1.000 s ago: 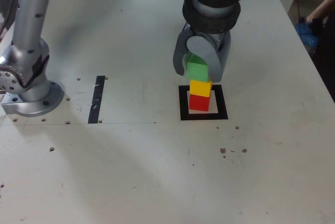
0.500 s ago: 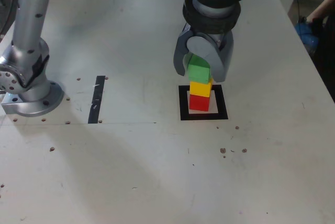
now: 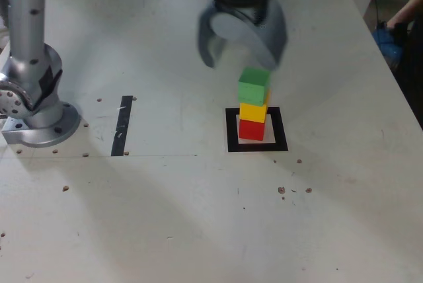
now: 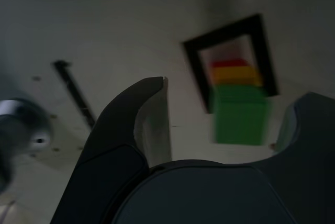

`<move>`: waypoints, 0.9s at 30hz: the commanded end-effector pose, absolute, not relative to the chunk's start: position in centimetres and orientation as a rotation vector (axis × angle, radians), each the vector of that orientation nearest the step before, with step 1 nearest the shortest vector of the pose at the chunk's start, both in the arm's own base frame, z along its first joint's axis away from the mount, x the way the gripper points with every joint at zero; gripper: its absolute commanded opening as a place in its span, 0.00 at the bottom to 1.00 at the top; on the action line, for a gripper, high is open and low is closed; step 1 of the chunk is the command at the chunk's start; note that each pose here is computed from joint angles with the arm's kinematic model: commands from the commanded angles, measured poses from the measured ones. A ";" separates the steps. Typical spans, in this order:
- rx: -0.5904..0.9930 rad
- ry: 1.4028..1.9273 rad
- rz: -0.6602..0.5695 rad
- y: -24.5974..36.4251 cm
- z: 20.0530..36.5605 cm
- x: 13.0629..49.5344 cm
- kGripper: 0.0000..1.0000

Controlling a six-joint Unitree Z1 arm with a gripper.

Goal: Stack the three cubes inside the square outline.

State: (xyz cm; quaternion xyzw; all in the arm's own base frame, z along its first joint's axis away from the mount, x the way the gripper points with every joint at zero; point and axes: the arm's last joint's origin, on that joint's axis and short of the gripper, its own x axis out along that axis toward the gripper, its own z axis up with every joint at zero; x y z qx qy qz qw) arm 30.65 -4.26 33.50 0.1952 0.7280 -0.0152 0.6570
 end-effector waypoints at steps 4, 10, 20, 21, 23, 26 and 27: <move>0.395 1.627 0.026 -1.0 35.2 25.0 0.98; 0.322 1.729 0.038 0.7 30.4 22.9 0.98; 0.162 1.735 -0.049 -0.1 24.1 17.2 0.98; 0.151 1.734 -0.056 -0.3 23.9 16.8 0.98; 0.137 1.733 -0.065 -0.9 23.5 16.4 0.98; 0.130 1.736 -0.072 -1.5 23.0 16.4 0.98; 0.129 1.739 -0.073 -1.6 22.8 16.5 0.98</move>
